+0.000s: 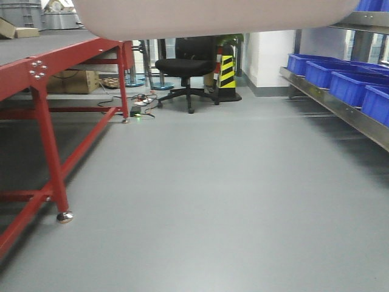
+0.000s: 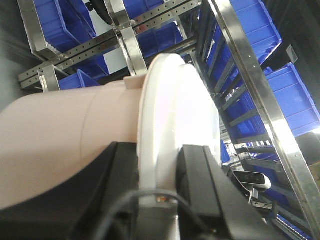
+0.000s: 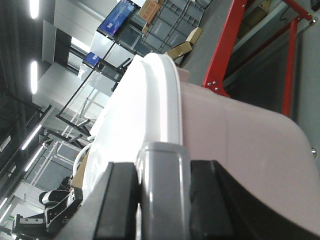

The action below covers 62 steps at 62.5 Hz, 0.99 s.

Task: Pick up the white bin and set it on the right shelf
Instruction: 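Carry the bin with both grippers while driving to the blue-crate shelf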

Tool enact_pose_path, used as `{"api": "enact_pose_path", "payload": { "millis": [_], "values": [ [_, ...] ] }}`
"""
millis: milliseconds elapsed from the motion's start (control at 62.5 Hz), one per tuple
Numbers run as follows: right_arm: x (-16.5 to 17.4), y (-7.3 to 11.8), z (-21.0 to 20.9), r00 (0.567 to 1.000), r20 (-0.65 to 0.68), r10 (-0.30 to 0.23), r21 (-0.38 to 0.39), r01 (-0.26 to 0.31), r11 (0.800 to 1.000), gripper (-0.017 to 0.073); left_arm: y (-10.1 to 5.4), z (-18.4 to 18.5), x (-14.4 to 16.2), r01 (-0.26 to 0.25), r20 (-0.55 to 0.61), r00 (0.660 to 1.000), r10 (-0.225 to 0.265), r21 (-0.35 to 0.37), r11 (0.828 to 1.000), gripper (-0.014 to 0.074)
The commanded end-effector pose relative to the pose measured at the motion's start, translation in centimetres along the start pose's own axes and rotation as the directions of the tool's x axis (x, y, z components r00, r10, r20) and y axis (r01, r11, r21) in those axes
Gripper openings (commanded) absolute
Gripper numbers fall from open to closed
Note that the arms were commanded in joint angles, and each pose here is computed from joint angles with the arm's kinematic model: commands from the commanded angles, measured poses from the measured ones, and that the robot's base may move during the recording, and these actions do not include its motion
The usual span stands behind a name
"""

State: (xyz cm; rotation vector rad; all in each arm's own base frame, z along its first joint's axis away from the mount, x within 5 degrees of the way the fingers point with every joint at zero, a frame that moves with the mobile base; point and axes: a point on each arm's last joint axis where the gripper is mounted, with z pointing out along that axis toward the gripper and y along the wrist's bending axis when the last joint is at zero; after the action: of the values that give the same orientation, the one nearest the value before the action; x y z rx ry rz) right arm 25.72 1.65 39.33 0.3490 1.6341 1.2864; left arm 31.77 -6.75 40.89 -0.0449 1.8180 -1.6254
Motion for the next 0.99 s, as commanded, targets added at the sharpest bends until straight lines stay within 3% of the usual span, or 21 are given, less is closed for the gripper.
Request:
{"api": "enact_pose_path", "payload": {
  "millis": [0, 976],
  "values": [
    [0.37, 4.1, -0.51, 0.999, -0.046, -0.002, -0.23, -0.008, 0.973, 0.0059, -4.76, -0.28, 2.34, -0.051, -0.175, 0.98, 0.093, 0.23, 0.972, -0.0126],
    [0.37, 4.1, -0.51, 0.999, -0.046, -0.002, -0.23, -0.008, 0.973, 0.0059, -4.76, -0.28, 2.34, -0.051, -0.175, 0.98, 0.093, 0.23, 0.972, -0.0126]
  ]
}}
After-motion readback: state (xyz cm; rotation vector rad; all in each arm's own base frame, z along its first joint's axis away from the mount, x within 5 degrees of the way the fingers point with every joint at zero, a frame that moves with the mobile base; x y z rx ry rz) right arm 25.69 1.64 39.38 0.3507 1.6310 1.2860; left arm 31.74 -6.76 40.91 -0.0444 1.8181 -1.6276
